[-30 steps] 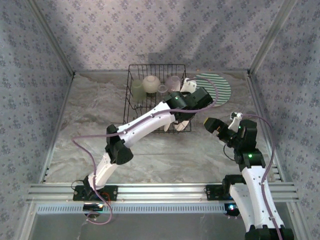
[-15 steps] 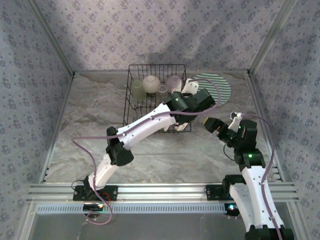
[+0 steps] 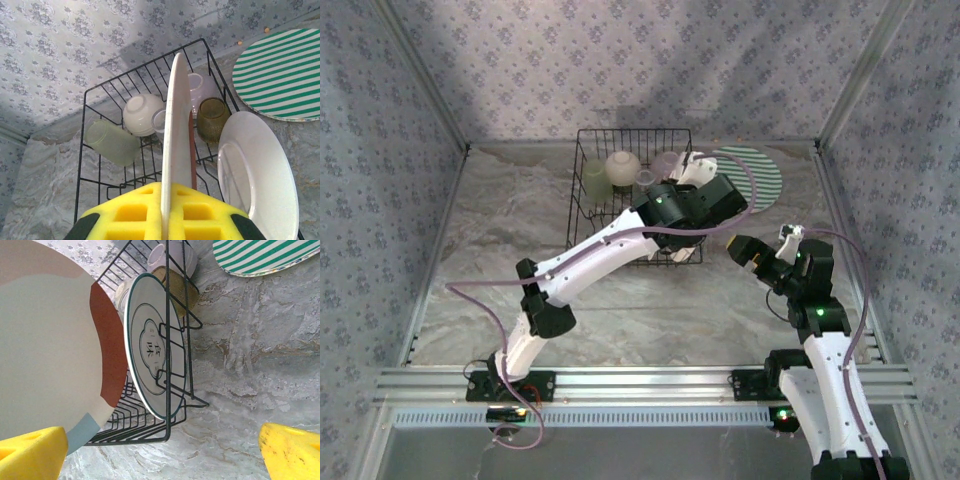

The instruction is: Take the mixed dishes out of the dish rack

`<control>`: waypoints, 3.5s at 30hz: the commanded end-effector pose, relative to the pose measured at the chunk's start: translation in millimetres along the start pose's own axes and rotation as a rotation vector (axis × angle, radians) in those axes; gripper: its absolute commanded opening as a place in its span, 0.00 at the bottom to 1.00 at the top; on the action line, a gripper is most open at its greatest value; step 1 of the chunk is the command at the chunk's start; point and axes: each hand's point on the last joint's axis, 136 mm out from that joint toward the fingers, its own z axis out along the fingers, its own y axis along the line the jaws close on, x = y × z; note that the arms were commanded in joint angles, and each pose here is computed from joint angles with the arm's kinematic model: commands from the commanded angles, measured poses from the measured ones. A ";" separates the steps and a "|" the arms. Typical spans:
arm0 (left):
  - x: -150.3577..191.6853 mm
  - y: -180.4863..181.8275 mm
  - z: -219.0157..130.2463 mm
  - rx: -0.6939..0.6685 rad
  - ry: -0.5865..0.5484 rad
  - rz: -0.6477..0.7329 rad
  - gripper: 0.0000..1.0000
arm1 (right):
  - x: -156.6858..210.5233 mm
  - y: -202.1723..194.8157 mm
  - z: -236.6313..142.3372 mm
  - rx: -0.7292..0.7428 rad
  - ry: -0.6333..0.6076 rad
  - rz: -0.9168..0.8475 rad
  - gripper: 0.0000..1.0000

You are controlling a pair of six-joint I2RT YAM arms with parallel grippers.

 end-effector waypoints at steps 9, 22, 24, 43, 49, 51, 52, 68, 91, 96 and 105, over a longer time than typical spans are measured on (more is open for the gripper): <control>-36.2 60.3 -43.4 0.057 -0.083 -0.112 0.00 | -6.3 25.9 -13.4 -0.072 -0.026 -0.044 1.00; -18.1 122.1 -60.0 0.460 -0.062 -0.415 0.00 | -8.7 40.3 -18.3 -0.096 -0.030 -0.075 1.00; -12.0 128.7 -60.3 0.566 -0.055 -0.493 0.00 | -9.3 42.7 -17.3 -0.102 -0.032 -0.079 1.00; 6.8 162.2 -38.9 1.167 -0.025 -0.935 0.00 | -12.5 82.0 -11.8 -0.204 0.028 -0.071 1.00; 10.8 154.0 -20.4 1.273 -0.007 -1.022 0.00 | -15.6 104.5 -16.7 -0.281 0.041 -0.046 1.00; 14.8 150.7 -13.6 1.277 0.009 -1.038 0.00 | -16.0 112.0 -17.2 -0.314 0.047 -0.033 1.00; 16.7 148.7 -10.7 1.281 0.019 -1.044 0.00 | -16.2 115.5 -17.3 -0.327 0.050 -0.026 1.00; 30.9 131.2 -2.4 1.345 0.031 -1.066 0.00 | -13.7 155.7 0.7 -0.409 0.098 0.010 0.93; 49.3 123.5 10.1 1.316 0.073 -1.061 0.00 | -9.6 165.7 9.9 -0.424 0.103 0.027 0.30; 50.6 122.8 10.7 1.312 0.076 -1.055 0.00 | -7.3 164.1 12.5 -0.419 0.111 0.032 0.13; 51.7 122.1 10.1 1.312 0.075 -1.041 0.20 | -4.0 161.5 15.7 -0.412 0.127 0.035 0.00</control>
